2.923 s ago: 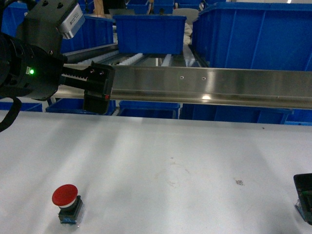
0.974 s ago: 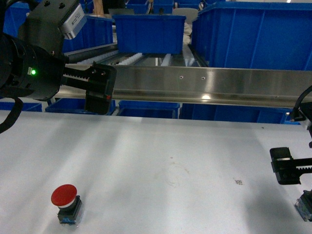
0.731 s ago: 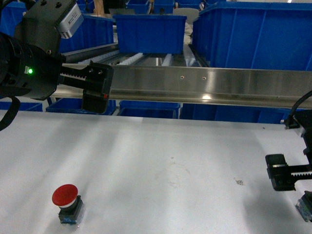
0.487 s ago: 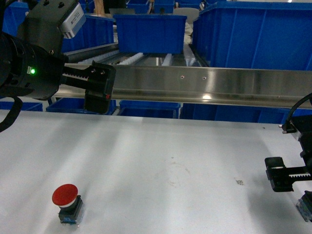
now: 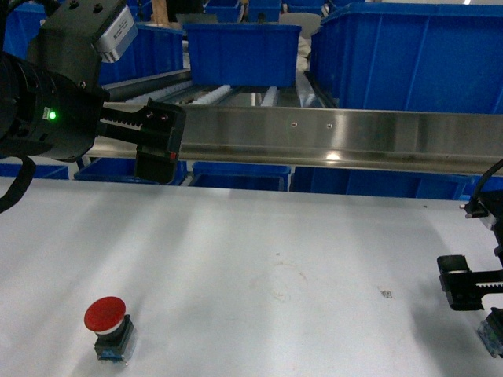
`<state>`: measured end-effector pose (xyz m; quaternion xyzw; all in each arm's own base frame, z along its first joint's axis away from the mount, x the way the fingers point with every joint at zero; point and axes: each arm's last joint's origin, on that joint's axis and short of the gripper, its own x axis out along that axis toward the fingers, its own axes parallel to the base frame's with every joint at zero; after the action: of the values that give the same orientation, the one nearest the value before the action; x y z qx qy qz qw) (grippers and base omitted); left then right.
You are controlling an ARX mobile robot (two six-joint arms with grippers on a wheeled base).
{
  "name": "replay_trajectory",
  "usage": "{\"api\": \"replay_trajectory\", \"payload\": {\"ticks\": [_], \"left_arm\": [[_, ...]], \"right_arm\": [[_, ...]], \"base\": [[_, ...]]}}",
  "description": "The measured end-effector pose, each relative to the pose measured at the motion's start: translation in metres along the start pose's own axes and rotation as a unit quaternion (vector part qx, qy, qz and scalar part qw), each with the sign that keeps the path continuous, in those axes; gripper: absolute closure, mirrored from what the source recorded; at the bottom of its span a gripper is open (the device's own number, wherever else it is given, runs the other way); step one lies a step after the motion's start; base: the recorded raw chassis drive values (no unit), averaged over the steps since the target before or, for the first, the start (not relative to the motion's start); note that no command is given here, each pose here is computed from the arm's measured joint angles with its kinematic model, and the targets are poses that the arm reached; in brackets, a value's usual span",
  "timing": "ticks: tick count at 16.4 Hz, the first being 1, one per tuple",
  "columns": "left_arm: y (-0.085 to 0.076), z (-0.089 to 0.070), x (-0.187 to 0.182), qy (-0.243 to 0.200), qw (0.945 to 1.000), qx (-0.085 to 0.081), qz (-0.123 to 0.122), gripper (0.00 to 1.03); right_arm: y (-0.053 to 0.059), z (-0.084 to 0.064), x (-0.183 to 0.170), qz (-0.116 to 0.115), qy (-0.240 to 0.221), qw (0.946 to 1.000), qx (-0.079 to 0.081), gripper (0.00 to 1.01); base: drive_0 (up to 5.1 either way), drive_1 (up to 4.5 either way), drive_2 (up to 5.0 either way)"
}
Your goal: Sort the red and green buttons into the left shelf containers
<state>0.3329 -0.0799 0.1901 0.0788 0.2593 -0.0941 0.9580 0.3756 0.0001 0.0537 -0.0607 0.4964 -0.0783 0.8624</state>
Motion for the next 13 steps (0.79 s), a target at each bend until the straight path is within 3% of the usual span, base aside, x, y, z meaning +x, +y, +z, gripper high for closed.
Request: {"api": "replay_trajectory", "payload": {"ticks": [4,7,8,11,13], "left_arm": [[0.000,0.000,0.000,0.000,1.0000,0.000,0.000,0.05],[0.000,0.000,0.000,0.000,1.0000,0.000,0.000,0.05],[0.000,0.000,0.000,0.000,1.0000,0.000,0.000,0.05],[0.000,0.000,0.000,0.000,1.0000,0.000,0.000,0.05],[0.000,0.000,0.000,0.000,1.0000,0.000,0.000,0.05]], "right_arm": [[-0.007,-0.019,-0.010,0.008,0.000,0.9999,0.006,0.03],[-0.001,-0.020,-0.011,0.023,-0.010,0.9997,0.004,0.03],[0.002,-0.020,-0.012,0.019,-0.010,0.9998,0.000,0.05],[0.005,-0.022,-0.014,0.015,-0.002,0.9999,-0.005,0.34],[0.004,-0.022,-0.015,0.013,-0.001,0.9999,-0.005,0.63]], "base": [[0.0,0.00,0.0],[0.0,0.00,0.0],[0.0,0.00,0.0],[0.0,0.00,0.0],[0.0,0.00,0.0]]}}
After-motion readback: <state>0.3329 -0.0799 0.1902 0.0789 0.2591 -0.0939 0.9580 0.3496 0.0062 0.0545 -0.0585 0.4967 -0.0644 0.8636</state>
